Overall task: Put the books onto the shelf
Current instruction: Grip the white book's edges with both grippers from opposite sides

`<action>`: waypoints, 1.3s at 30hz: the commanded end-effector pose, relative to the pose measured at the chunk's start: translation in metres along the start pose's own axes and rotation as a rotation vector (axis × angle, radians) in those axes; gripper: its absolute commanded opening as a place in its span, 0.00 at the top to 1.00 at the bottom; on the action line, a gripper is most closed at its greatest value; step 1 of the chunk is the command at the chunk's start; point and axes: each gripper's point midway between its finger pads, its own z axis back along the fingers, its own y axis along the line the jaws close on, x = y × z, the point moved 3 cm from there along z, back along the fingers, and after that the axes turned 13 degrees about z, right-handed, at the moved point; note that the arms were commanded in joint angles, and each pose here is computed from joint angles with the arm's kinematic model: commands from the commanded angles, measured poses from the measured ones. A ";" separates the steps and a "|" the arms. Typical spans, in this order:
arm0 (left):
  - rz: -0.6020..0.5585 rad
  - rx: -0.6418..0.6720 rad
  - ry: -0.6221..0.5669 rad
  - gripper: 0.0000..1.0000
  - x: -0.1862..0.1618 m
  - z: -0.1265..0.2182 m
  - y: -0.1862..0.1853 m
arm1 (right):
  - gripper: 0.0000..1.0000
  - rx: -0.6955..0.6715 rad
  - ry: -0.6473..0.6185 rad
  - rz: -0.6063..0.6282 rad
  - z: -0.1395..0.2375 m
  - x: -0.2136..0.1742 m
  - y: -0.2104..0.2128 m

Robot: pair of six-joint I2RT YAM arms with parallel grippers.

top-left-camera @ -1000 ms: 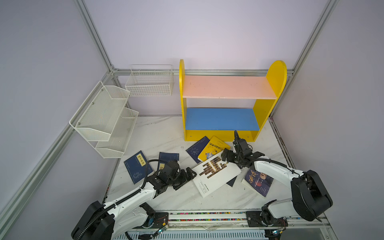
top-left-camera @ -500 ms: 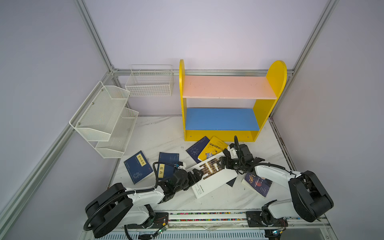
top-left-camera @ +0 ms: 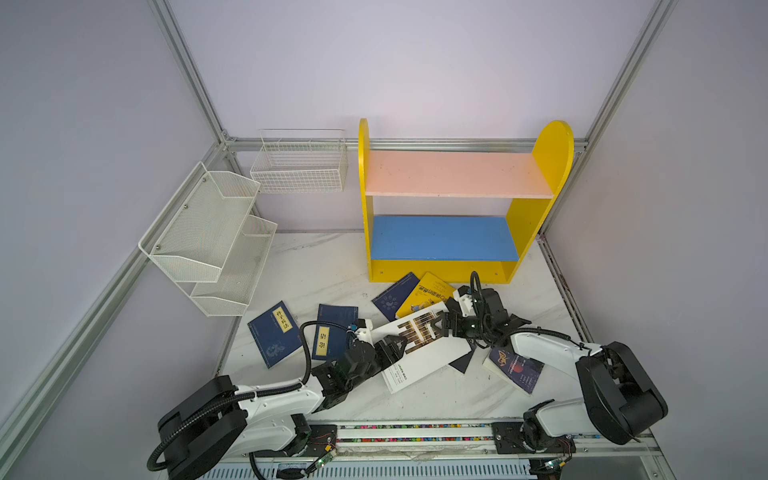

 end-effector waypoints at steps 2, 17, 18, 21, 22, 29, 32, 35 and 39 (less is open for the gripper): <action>-0.048 -0.177 -0.003 0.21 0.003 0.014 -0.090 | 0.05 0.100 -0.036 0.000 0.002 0.014 0.021; -0.093 -0.018 -0.015 0.00 0.012 0.042 -0.100 | 0.06 0.123 -0.047 -0.022 -0.002 0.022 0.023; -0.089 -0.006 -0.017 0.00 0.013 0.045 -0.100 | 0.06 0.125 -0.045 -0.021 -0.002 0.022 0.024; -0.076 0.024 -0.016 0.01 0.015 0.052 -0.098 | 0.06 0.123 -0.036 -0.027 -0.004 0.019 0.022; -0.074 0.020 -0.014 0.01 0.015 0.055 -0.100 | 0.06 0.124 -0.036 -0.028 -0.004 0.019 0.022; -0.055 -0.055 -0.031 0.25 0.018 0.064 -0.106 | 0.07 0.180 -0.046 -0.053 -0.001 0.016 0.029; -0.054 -0.067 -0.022 0.32 0.016 0.061 -0.109 | 0.07 0.208 -0.063 -0.063 0.003 0.019 0.034; -0.064 -0.071 -0.015 0.45 0.015 0.060 -0.114 | 0.07 0.218 -0.078 -0.066 0.007 0.023 0.038; -0.088 -0.076 -0.024 0.60 0.017 0.063 -0.124 | 0.08 0.224 -0.096 -0.067 0.010 0.030 0.041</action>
